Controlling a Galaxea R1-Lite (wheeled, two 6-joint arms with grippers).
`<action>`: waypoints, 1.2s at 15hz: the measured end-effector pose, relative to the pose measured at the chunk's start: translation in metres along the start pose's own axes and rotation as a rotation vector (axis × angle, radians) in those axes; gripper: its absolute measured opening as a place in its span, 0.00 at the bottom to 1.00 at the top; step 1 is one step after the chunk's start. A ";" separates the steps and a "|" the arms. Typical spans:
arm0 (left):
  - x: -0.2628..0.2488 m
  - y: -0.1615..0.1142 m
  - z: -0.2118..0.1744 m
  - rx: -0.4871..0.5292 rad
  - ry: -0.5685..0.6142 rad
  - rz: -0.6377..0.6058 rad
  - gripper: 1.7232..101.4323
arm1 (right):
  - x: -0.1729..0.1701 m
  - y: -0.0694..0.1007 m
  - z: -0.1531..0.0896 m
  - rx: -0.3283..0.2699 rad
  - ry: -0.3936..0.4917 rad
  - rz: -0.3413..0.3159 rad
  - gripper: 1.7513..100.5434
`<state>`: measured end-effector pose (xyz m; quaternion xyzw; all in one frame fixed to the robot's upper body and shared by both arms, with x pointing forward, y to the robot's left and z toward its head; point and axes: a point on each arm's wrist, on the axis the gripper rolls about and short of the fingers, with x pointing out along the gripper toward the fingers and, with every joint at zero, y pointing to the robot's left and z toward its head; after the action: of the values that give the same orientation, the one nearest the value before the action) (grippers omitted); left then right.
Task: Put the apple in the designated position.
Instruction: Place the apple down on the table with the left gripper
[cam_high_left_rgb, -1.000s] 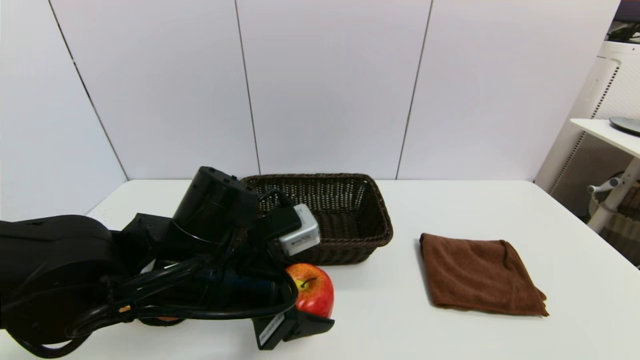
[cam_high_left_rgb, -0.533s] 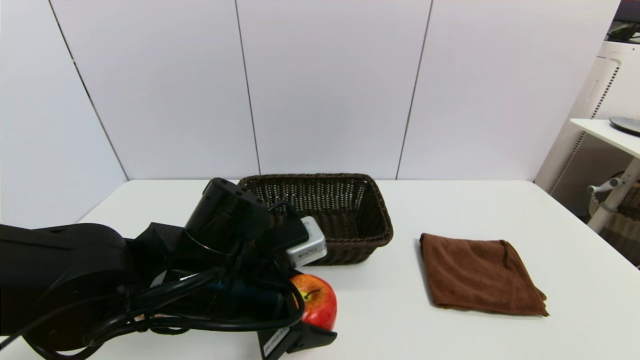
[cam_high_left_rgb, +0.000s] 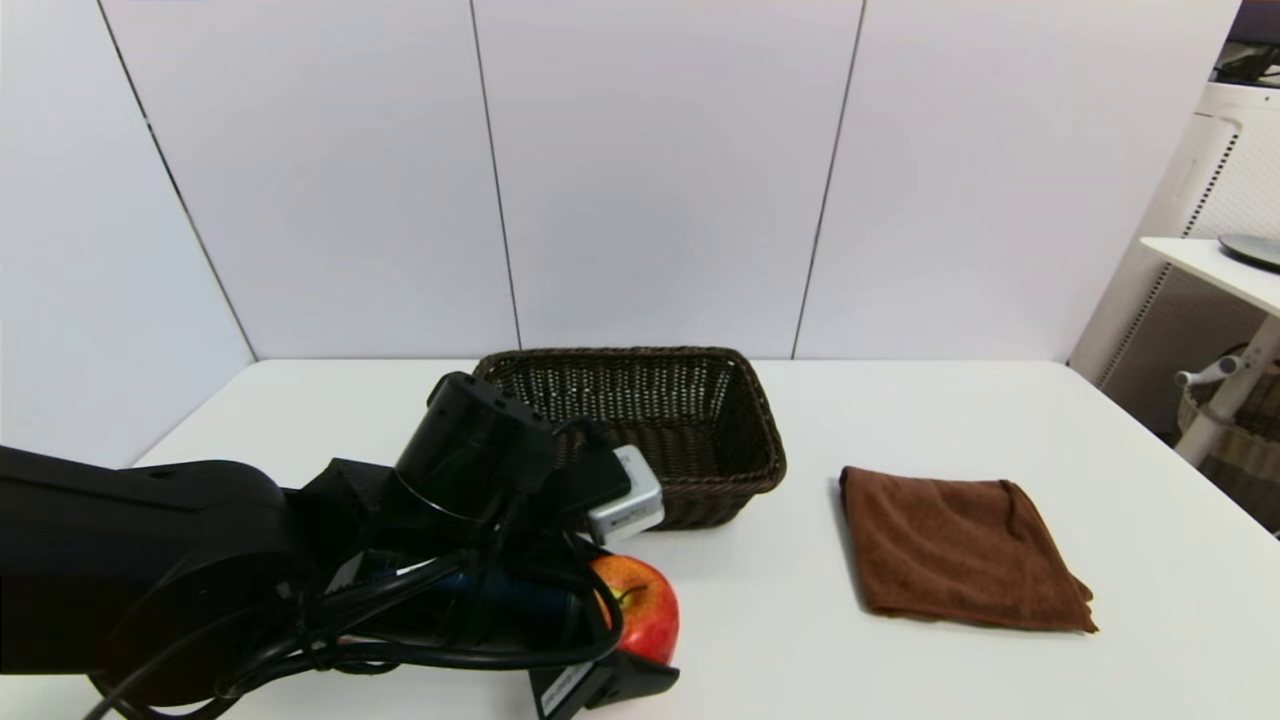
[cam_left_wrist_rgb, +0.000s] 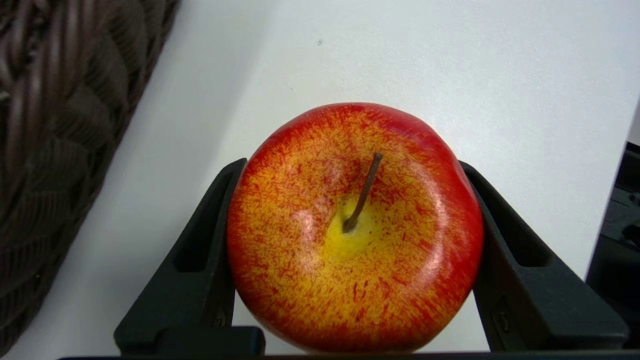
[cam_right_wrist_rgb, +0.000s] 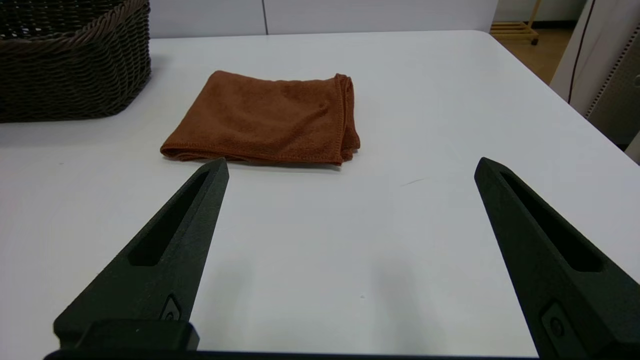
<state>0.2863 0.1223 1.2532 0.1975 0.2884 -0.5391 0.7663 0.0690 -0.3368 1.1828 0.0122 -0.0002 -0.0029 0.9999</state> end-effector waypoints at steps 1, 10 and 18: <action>0.004 0.003 0.001 0.000 -0.013 0.027 0.71 | 0.000 0.000 0.000 0.000 0.000 0.000 0.97; 0.025 0.019 -0.010 -0.042 -0.023 0.080 0.70 | 0.000 0.000 0.000 0.000 0.000 0.000 0.97; 0.015 0.023 -0.023 -0.074 -0.003 0.102 0.78 | 0.000 0.000 0.000 0.000 0.000 0.000 0.97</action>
<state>0.3069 0.1338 1.2253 0.1827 0.2967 -0.4886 0.7999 0.0690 -0.3368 1.1828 0.0122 -0.0005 -0.0030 0.9999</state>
